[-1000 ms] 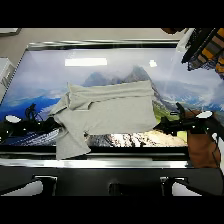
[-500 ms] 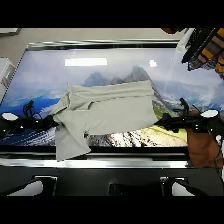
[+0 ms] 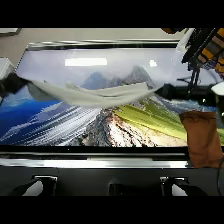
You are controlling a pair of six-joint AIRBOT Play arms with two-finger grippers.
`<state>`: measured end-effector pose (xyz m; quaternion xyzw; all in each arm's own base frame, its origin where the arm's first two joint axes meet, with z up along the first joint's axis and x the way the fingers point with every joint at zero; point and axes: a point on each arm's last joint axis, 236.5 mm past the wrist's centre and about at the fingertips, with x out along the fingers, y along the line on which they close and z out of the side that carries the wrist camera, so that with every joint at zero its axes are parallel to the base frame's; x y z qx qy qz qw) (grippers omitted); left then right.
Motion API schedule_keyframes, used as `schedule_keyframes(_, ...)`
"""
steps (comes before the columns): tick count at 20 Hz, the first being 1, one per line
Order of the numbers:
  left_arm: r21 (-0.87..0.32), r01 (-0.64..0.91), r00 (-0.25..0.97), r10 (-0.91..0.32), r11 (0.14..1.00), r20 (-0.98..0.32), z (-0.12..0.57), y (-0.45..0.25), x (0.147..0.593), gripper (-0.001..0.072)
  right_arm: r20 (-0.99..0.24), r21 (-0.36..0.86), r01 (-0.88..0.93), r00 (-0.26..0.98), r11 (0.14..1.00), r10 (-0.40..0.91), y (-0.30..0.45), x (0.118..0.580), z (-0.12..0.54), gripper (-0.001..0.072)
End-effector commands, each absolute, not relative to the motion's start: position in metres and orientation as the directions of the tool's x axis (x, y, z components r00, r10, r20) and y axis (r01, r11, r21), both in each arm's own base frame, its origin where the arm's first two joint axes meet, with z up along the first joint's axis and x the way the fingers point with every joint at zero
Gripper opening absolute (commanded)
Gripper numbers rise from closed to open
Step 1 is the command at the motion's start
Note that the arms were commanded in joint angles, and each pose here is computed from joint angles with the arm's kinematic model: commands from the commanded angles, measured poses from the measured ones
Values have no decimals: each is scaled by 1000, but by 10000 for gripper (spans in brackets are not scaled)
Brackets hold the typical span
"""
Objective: Fold the clothes and pants, and hang the long-sleeved shirts on hangers.
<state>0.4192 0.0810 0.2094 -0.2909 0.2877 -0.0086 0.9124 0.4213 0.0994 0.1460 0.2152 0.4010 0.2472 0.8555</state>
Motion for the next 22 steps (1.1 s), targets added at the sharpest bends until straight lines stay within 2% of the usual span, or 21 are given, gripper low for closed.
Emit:
schedule_keyframes(1,-444,-85,937,-81,892,-340,345,78,395,21,-458,374,-314,756,873,468,91,435,280,28)
schedule_keyframes(3,-393,-97,955,-25,914,-295,393,72,366,21,-334,283,-303,858,910,389,76,407,365,28)
schedule_keyframes(6,-349,-180,969,105,920,-224,442,69,309,21,-134,201,-269,945,942,299,62,329,462,28)
schedule_keyframes(10,-386,-317,948,279,866,-153,467,73,236,21,3,183,-196,980,963,199,46,244,506,28)
schedule_keyframes(14,-382,-440,889,453,812,-62,487,91,181,21,93,222,-153,986,963,135,34,215,527,28)
schedule_keyframes(16,-375,-446,881,471,813,-26,496,93,176,21,97,249,-149,987,957,128,31,220,528,28)
schedule_keyframes(18,-351,-432,895,443,831,-53,490,95,194,21,43,268,-131,991,954,124,29,242,515,28)
schedule_keyframes(20,-303,-376,927,348,876,-143,467,92,237,21,-85,310,-95,988,946,127,26,285,483,29)
schedule_keyframes(22,-287,-306,932,225,908,-283,422,95,295,21,-281,336,-34,950,941,135,23,342,425,29)
